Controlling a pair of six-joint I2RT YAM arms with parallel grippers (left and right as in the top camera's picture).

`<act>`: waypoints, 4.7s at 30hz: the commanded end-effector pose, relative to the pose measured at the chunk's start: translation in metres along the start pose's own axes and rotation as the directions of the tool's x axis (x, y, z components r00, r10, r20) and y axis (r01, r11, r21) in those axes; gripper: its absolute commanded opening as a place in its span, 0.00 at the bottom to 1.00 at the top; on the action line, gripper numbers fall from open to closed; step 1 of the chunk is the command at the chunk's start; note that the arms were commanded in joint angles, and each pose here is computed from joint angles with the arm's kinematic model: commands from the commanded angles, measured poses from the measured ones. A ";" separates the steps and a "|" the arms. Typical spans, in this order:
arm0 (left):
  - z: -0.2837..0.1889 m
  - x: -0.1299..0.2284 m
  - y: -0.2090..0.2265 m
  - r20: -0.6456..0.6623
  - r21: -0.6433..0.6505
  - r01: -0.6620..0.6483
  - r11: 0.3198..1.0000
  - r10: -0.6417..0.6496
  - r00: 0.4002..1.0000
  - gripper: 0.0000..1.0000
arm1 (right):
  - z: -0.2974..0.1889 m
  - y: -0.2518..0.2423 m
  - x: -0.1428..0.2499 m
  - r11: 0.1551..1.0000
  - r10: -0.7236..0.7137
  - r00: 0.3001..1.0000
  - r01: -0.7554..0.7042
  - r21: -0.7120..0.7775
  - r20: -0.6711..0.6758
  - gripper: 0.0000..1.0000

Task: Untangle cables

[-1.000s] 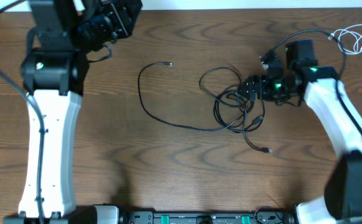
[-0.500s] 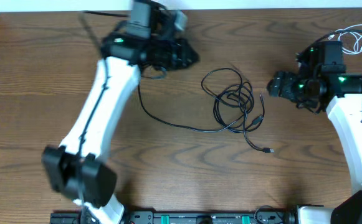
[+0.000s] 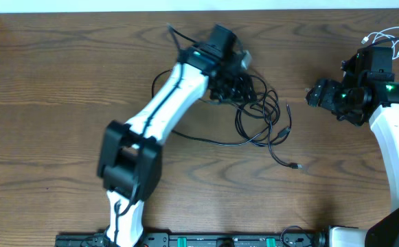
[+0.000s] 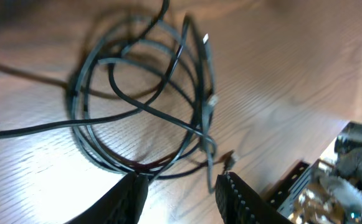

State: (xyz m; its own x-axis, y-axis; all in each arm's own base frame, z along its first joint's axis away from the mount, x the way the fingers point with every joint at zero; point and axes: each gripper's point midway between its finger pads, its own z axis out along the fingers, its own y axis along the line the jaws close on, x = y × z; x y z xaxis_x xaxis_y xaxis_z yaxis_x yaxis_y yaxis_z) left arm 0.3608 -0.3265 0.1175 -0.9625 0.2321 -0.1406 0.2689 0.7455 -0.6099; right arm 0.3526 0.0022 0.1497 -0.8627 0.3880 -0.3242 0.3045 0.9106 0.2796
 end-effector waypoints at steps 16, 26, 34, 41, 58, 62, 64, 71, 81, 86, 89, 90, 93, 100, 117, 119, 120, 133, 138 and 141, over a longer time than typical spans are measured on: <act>0.080 -0.010 0.023 0.021 -0.115 0.018 0.993 -0.016 1.000 0.45 | 0.002 -0.006 0.002 1.000 0.010 1.000 -0.010 0.023 -0.013 0.86; 0.089 -0.004 0.023 0.046 -0.150 0.155 0.976 -0.150 0.988 0.52 | 0.002 -0.006 0.003 1.000 0.006 1.000 -0.006 0.023 -0.014 0.86; 0.100 0.008 0.015 0.027 -0.150 0.170 0.974 -0.168 0.985 0.52 | 0.002 -0.006 0.004 1.000 0.007 1.000 -0.007 0.025 -0.020 0.86; 0.104 0.010 0.036 0.057 -0.243 0.188 0.952 -0.180 0.982 0.11 | 0.002 -0.007 0.005 1.000 0.004 1.000 -0.004 0.026 -0.025 0.86; -0.110 -0.023 -0.051 0.355 -0.138 -0.028 0.990 0.076 0.932 0.07 | -0.022 0.123 0.011 0.817 -0.222 0.974 0.209 -0.538 0.042 0.77; -0.127 -0.021 -0.060 0.386 -0.136 -0.060 0.989 0.109 0.916 0.07 | -0.032 0.153 0.015 0.745 -0.261 0.962 0.252 -0.618 0.078 0.76; -0.127 -0.021 -0.060 0.385 -0.136 -0.059 0.989 0.107 0.917 0.07 | -0.034 0.163 0.017 0.725 -0.279 0.955 0.277 -0.631 0.097 0.74; -0.129 -0.020 -0.055 0.382 -0.137 -0.045 0.990 0.095 0.919 0.07 | -0.045 0.182 0.008 0.654 -0.282 0.945 0.315 -0.688 0.165 0.72; -0.130 -0.016 -0.065 0.365 -0.081 -0.061 0.995 0.086 0.927 0.07 | -0.007 0.208 0.011 0.677 -0.248 0.964 0.246 -0.694 0.100 0.64; -0.132 -0.017 -0.063 0.370 -0.081 -0.058 0.995 0.084 0.925 0.07 | 0.015 0.209 0.009 0.731 -0.191 0.980 0.181 -0.658 0.057 0.41; -0.145 -0.023 -0.054 0.398 -0.084 -0.035 0.996 0.066 0.915 0.07 | 0.033 0.186 0.007 0.823 -0.126 0.992 0.111 -0.557 0.012 0.18; -0.153 -0.026 -0.049 0.415 -0.085 -0.023 0.996 0.056 0.908 0.07 | 0.038 0.175 0.007 0.853 -0.107 0.994 0.093 -0.514 0.002 0.11; -0.183 -0.035 -0.034 0.477 -0.087 0.015 0.996 0.028 0.878 0.07 | 0.047 0.151 0.004 0.906 -0.065 0.998 0.053 -0.421 -0.013 0.01; -0.267 -0.044 0.015 0.644 -0.117 0.140 0.983 -0.032 0.765 0.07 | 0.060 0.101 0.005 0.974 -0.052 0.998 0.046 -0.222 -0.023 0.01; -0.391 -0.024 0.160 0.843 -0.208 0.512 0.833 -0.113 0.526 0.07 | 0.053 -0.022 -0.004 0.997 0.018 0.997 -0.013 0.076 -0.073 0.01; -0.392 -0.022 0.163 0.843 -0.207 0.520 0.829 -0.120 0.525 0.07 | 0.052 0.001 -0.002 0.994 -0.073 0.993 0.064 -0.089 -0.095 0.01; -0.391 -0.021 0.163 0.841 -0.206 0.521 0.828 -0.123 0.527 0.07 | 0.051 0.014 0.001 0.980 -0.128 0.987 0.111 -0.163 -0.098 0.01; -0.335 -0.035 0.114 0.757 -0.224 0.390 0.893 -0.093 0.647 0.07 | -0.051 0.189 0.025 0.651 -0.481 0.865 0.463 -0.602 0.144 0.01; -0.320 -0.037 0.095 0.728 -0.213 0.333 0.919 -0.078 0.682 0.07 | -0.114 0.187 -0.027 0.805 -0.300 0.902 0.414 -0.424 0.311 0.01; -0.306 -0.038 0.079 0.693 -0.167 0.275 0.947 -0.086 0.716 0.07 | -0.125 0.177 -0.037 0.854 -0.233 0.909 0.362 -0.374 0.346 0.01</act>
State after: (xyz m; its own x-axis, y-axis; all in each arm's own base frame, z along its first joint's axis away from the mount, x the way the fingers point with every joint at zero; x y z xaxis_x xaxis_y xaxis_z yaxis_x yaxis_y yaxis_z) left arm 0.4354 -0.0655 0.3138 -0.7025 -0.3660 -0.6103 -0.0733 0.8902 -0.4496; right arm 0.3813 0.1516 0.3195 -0.7283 0.0838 -0.6801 -0.3442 0.8135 0.4688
